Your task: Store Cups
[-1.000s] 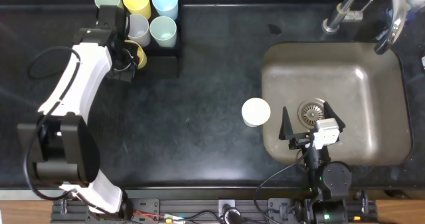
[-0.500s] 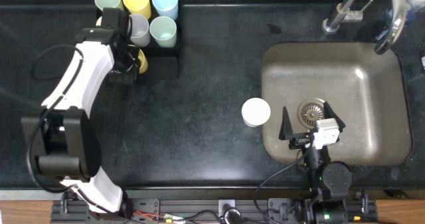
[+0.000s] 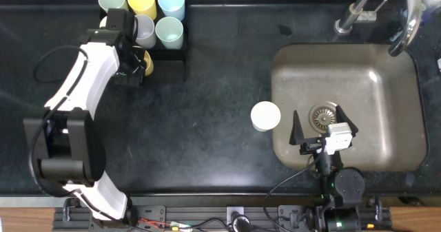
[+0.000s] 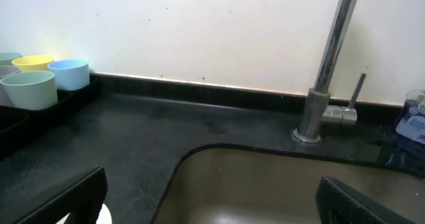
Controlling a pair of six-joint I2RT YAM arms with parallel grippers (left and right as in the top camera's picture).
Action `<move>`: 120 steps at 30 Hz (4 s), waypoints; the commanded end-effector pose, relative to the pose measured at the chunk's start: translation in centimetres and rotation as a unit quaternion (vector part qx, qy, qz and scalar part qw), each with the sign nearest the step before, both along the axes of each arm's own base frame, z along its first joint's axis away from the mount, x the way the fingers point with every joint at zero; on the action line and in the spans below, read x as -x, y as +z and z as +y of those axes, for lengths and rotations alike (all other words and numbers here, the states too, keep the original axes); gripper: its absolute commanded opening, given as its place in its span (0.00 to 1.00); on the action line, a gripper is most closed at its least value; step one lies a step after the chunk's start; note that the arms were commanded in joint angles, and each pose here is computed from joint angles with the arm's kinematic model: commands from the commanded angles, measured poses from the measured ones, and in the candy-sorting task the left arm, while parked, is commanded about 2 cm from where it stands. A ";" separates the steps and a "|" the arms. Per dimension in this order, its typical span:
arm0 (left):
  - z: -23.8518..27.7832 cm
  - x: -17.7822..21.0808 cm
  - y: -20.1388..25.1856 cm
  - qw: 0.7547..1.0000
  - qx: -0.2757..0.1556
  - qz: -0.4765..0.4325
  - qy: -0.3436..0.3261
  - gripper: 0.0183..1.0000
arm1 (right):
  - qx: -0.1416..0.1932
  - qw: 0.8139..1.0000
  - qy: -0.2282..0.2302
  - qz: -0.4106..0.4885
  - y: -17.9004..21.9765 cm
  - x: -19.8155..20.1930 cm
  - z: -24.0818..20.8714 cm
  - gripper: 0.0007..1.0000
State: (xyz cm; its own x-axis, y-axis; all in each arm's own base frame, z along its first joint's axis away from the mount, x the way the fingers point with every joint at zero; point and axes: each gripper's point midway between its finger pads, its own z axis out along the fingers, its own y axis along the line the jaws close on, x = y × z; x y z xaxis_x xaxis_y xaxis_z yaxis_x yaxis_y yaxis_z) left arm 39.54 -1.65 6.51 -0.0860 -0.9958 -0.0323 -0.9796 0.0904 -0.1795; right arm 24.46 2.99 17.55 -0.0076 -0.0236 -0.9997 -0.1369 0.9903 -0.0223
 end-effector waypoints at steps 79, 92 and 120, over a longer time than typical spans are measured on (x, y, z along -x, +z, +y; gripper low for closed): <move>-0.6 -0.9 4.4 0.999 0.025 -0.036 0.000 0.65 | -0.001 1.000 0.004 0.001 -0.4 0.0 0.2 1.00; -0.6 -0.4 6.1 0.998 0.028 -0.050 -0.001 0.66 | -0.001 1.000 0.004 0.001 -0.4 0.0 0.2 1.00; -3.0 4.1 21.7 0.904 -0.086 -0.271 -0.320 0.66 | -0.002 1.000 0.004 0.001 -0.4 0.0 0.2 1.00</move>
State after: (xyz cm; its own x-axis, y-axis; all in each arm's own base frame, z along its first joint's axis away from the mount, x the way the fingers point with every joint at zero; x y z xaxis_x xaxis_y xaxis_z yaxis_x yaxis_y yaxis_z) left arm 37.13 -4.45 24.11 -0.3919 -0.9074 -0.1519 -0.7306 0.4073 -0.5481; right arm 24.46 2.99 17.53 -0.0083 -0.0237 -0.9997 -0.1369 0.9903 -0.0223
